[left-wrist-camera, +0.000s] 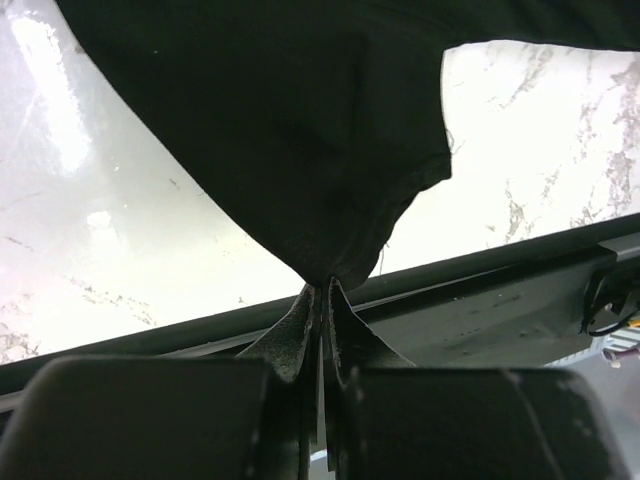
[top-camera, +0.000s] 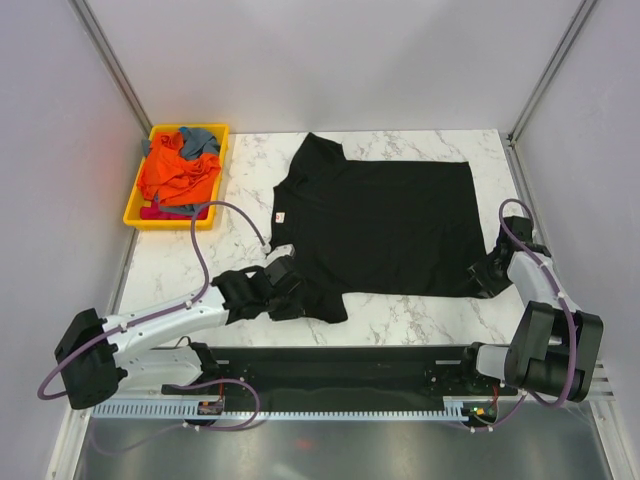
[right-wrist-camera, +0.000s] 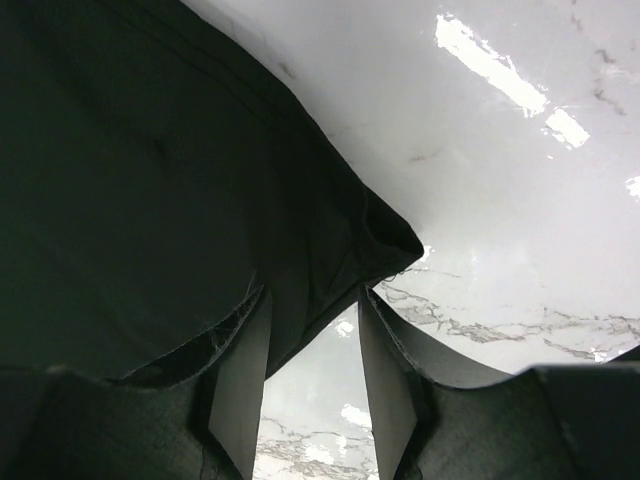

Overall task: Fold and stack the t-shirts
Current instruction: Flatten the tshirt out

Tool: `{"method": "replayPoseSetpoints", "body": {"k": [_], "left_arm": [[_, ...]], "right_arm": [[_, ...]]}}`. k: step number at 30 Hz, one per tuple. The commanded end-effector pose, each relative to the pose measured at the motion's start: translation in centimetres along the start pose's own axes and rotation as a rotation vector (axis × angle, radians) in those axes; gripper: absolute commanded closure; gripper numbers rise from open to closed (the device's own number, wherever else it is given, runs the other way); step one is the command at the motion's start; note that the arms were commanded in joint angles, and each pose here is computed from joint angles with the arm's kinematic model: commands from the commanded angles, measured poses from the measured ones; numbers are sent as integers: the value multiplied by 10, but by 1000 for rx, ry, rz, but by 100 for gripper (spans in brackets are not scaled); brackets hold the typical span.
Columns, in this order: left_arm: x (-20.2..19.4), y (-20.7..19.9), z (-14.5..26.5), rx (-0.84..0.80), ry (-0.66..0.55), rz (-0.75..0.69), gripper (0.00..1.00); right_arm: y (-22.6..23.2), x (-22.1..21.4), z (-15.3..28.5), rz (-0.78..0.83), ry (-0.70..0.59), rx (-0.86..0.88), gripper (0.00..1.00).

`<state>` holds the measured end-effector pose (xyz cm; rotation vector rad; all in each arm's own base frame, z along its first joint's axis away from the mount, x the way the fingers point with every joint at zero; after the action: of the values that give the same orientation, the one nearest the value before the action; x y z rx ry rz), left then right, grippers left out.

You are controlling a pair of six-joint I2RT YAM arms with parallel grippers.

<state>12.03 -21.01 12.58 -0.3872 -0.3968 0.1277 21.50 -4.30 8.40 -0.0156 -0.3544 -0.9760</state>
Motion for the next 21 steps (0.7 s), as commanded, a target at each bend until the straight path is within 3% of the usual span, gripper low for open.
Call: {"method": "replayPoseSetpoints", "body": {"k": [1, 13, 17, 21], "left_arm": [[16, -24, 16, -114, -63, -78, 98], [18, -20, 17, -120, -88, -111, 98], [19, -22, 21, -134, -98, -106, 98], [21, -24, 22, -136, -105, -104, 98]], "right_arm": [[3, -6, 3, -17, 38, 30, 51], [-30, -16, -13, 2, -22, -122, 54], [-31, -7, -8, 4, -64, -148, 63], [-26, 5, 2, -23, -110, -148, 65]]}}
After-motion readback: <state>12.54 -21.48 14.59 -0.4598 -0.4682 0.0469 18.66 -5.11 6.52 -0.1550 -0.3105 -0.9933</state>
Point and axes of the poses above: each gripper's point midway between its finger pads, its own z axis back along the fingers, its own y axis along the line the jaws close on, x = y × z, the point moved 5 cm from there along z, back along the fingers, and after that the axes turned 3 degrees about z, right-handed, at the moved point
